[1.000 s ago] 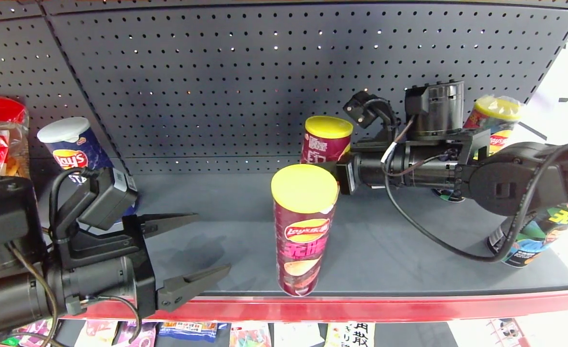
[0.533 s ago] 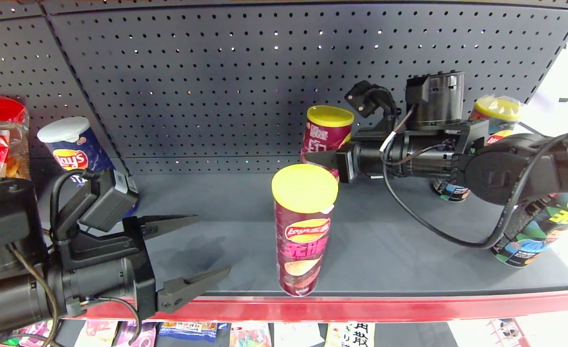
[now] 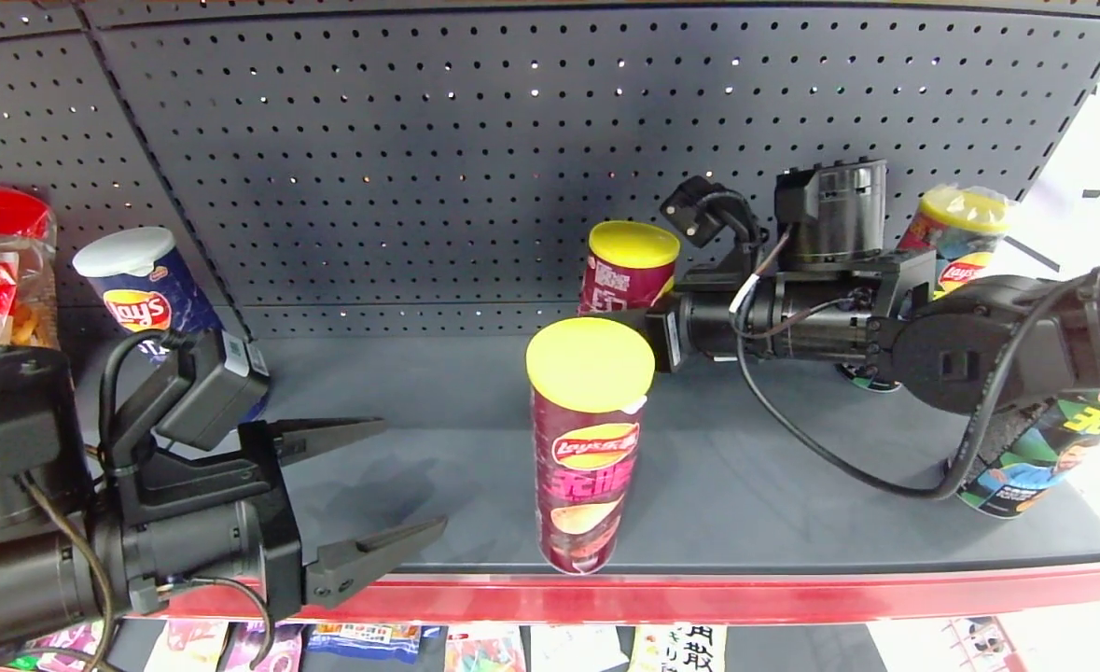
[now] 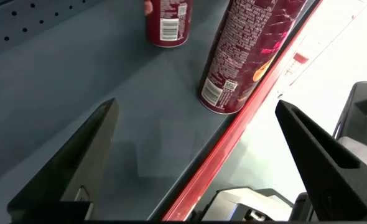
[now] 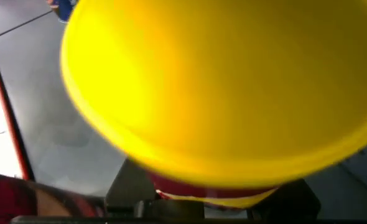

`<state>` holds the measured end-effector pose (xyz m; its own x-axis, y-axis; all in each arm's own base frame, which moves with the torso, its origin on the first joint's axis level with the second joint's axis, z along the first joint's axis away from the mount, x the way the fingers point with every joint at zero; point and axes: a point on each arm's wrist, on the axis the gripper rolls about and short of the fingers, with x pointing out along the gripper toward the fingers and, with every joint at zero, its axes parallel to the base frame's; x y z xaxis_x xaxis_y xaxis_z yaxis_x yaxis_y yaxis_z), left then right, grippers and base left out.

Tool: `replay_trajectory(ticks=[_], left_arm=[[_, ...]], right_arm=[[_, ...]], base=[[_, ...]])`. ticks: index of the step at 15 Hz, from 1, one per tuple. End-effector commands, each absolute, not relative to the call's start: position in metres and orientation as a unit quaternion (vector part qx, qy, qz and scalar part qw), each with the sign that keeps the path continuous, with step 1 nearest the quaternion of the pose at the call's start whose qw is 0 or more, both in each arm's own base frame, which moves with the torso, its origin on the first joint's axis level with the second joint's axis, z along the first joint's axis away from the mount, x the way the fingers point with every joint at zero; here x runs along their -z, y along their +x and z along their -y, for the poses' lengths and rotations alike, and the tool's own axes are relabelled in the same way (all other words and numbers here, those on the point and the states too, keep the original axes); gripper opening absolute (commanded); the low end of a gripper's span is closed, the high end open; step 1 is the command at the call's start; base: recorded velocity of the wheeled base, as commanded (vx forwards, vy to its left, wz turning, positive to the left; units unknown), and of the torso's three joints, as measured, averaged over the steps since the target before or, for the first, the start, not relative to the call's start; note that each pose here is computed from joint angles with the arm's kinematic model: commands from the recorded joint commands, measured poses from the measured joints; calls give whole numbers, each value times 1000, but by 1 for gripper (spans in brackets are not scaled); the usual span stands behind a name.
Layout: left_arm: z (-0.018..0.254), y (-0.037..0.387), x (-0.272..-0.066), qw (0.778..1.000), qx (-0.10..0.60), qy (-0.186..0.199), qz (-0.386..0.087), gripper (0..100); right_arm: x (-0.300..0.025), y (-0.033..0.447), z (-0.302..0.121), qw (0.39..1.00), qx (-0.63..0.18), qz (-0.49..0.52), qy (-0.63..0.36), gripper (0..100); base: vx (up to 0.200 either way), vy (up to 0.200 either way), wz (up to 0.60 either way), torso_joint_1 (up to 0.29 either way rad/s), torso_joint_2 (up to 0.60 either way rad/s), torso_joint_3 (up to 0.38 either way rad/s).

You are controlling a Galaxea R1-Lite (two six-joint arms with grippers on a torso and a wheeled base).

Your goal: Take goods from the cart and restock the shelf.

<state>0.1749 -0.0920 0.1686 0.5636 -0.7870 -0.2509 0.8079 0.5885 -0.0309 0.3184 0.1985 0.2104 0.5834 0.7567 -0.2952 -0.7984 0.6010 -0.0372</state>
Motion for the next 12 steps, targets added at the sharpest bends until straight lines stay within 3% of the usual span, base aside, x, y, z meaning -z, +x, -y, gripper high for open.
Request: replay_trajectory(ticks=[1, 11, 12], left_arm=[[92, 176, -168, 883, 451, 44, -121, 100], [92, 175, -168, 883, 451, 44, -121, 100], [92, 175, -168, 883, 452, 43, -121, 100]], right_arm=[[-210, 306, -193, 883, -441, -134, -84, 0], [-202, 292, -202, 872, -459, -149, -87, 0], [-203, 291, -202, 872, -459, -148, -87, 100]], base=[[0, 0, 0, 0, 0, 0], [0, 0, 0, 0, 0, 0], [0, 0, 0, 0, 0, 0]])
